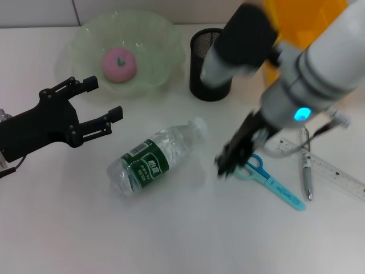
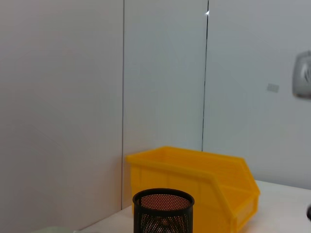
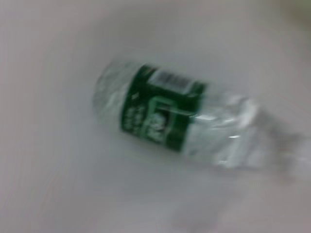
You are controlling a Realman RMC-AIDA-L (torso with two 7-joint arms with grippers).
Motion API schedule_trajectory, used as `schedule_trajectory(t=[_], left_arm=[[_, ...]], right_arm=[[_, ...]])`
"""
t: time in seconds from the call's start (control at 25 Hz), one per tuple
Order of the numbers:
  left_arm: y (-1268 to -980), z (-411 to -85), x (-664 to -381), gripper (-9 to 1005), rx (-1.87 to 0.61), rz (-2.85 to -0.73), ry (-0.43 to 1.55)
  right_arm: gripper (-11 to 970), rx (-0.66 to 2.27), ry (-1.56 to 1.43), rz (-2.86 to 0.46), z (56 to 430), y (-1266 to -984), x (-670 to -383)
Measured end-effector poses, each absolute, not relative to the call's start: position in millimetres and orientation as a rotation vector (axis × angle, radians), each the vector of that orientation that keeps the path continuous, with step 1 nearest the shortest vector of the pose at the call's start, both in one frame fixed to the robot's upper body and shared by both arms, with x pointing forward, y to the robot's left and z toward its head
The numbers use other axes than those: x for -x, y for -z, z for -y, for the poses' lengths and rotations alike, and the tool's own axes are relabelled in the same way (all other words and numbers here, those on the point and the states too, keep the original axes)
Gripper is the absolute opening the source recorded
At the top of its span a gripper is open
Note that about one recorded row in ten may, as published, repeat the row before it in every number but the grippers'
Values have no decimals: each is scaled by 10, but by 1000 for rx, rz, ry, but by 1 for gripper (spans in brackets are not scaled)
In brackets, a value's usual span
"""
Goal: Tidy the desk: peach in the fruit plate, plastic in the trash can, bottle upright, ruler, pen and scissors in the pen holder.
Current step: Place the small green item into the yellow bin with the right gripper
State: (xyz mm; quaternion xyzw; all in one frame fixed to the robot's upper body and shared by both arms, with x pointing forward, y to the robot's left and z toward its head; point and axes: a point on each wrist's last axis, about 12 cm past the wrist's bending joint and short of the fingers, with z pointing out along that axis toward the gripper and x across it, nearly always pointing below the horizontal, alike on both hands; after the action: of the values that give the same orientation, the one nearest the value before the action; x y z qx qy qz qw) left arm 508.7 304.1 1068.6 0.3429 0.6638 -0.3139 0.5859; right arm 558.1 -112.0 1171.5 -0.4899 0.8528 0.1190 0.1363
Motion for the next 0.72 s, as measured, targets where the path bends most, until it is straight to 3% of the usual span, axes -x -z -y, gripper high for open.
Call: schedule_trajectory(t=[0.24, 0.4, 0.56, 0.72], left_arm=[[-10690, -3032, -5094, 797, -803, -1545, 734], [-10690, -3032, -5094, 794, -803, -1545, 734], [-10685, -3005, -5094, 792, -809, -1543, 740], [-10686, -2999, -5097, 790, -810, -1540, 740]], right_arm=[[288, 1019, -237, -2355, 1775, -12344, -5887], [306, 734, -197, -2226, 2307, -12569, -6109], [325, 614, -145, -2174, 2540, -12507, -6225], [343, 536, -75, -2178, 2694, -12252, -6376]])
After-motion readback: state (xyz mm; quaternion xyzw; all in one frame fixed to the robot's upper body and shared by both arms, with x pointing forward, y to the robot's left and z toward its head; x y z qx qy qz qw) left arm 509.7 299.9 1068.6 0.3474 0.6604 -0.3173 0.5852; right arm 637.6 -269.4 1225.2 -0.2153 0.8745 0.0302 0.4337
